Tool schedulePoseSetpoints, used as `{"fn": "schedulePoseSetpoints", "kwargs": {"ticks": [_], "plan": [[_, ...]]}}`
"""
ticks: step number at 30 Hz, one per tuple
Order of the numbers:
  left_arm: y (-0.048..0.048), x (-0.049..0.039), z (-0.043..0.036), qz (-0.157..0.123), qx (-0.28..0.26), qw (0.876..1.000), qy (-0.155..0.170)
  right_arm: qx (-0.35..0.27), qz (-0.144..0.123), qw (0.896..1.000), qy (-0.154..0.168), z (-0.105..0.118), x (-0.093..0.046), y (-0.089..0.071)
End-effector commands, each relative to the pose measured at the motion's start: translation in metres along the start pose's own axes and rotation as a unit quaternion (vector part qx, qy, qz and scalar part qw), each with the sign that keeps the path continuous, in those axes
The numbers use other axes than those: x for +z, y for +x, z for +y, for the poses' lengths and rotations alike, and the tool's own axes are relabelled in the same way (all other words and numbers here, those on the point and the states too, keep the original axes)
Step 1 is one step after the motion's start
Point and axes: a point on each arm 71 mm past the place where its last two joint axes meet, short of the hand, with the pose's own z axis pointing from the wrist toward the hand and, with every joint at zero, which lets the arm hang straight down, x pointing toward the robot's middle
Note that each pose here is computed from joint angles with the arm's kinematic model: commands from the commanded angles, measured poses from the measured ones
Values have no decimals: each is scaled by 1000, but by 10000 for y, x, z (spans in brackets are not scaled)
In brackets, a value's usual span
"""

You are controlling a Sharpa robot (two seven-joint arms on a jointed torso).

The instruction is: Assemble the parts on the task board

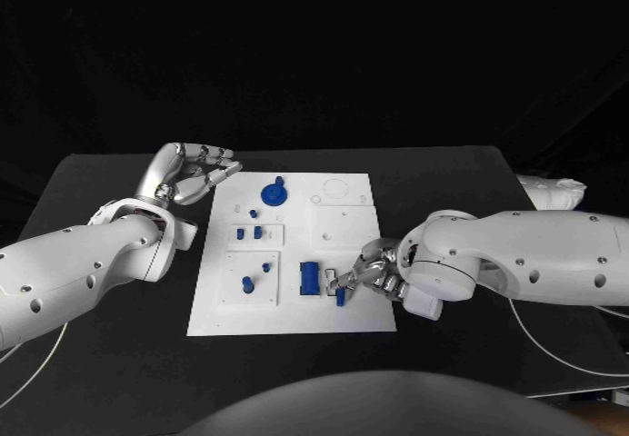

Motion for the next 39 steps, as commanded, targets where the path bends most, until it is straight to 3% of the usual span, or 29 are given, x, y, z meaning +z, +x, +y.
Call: {"fn": "schedulePoseSetpoints", "kwargs": {"ticks": [1, 16, 39], "plan": [[25, 6, -17, 7, -4, 1000, 5, -14, 23, 998, 49, -80, 28, 64], [32, 5, -18, 8, -4, 1000, 5, -21, 29, 998, 58, -55, 80, 62], [33, 1, -10, 9, -4, 1000, 4, 0, -9, 999, 54, -103, 52, -12]]}}
